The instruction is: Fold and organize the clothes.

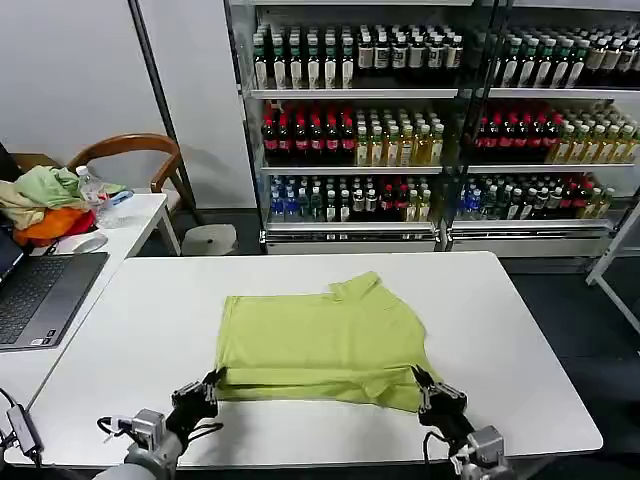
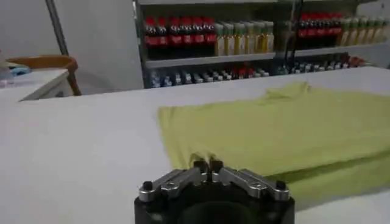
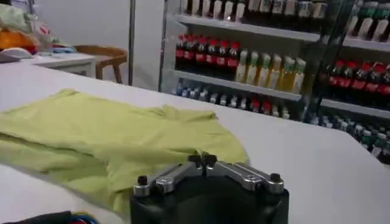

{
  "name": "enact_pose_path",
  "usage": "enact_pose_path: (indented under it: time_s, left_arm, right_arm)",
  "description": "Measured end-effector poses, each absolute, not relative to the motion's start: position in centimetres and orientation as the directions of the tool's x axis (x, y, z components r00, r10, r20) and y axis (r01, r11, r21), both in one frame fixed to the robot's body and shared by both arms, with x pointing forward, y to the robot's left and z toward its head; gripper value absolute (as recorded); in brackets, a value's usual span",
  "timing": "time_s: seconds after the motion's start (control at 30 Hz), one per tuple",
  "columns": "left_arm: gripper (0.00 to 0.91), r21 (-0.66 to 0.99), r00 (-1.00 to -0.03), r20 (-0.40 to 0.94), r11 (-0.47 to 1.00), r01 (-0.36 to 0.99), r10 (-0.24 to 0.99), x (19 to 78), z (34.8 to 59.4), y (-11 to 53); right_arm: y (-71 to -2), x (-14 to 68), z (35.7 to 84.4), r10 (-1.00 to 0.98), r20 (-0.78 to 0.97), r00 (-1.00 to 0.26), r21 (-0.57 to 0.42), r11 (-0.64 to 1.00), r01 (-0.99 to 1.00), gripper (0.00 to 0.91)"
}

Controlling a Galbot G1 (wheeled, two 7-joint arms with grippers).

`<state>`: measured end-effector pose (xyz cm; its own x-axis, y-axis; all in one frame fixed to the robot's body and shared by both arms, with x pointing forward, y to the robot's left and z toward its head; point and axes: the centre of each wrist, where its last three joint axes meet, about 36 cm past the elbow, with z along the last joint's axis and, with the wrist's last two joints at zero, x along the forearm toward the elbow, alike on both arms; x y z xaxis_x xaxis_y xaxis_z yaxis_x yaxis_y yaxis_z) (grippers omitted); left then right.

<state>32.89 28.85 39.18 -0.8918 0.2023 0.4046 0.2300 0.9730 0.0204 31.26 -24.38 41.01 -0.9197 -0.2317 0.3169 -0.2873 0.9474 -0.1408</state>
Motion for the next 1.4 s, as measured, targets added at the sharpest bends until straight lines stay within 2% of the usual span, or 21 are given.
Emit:
enact_pose_path:
  time_s: [0.87, 0.9, 0.93, 1.4]
  left_arm:
    - [0.05, 0.043, -0.892, 0.395, 0.965, 0.257, 0.22, 37.9, 37.5, 29.5]
    - [0.101, 0.045, -0.892, 0.396, 0.965, 0.257, 0.219, 38.0, 37.4, 29.5]
    - [0.907, 0.046, -0.891, 0.398, 0.965, 0.257, 0.218, 38.1, 37.3, 29.4]
    - [0.907, 0.081, -0.902, 0.395, 0.972, 0.222, 0.173, 38.8, 37.3, 29.9]
  right_arm:
    - [-24.0, 35.0, 38.7, -0.204, 0.354, -0.913, -0.139, 0.954, -0.267, 0.0]
    - [-23.9, 35.1, 38.6, -0.201, 0.357, -0.912, -0.14, 0.954, -0.265, 0.242]
    - [-23.8, 35.2, 38.5, -0.199, 0.361, -0.911, -0.14, 0.954, -0.264, 0.907]
    - [-24.4, 36.3, 38.5, -0.133, 0.376, -0.917, -0.146, 0.969, -0.2, 0.907]
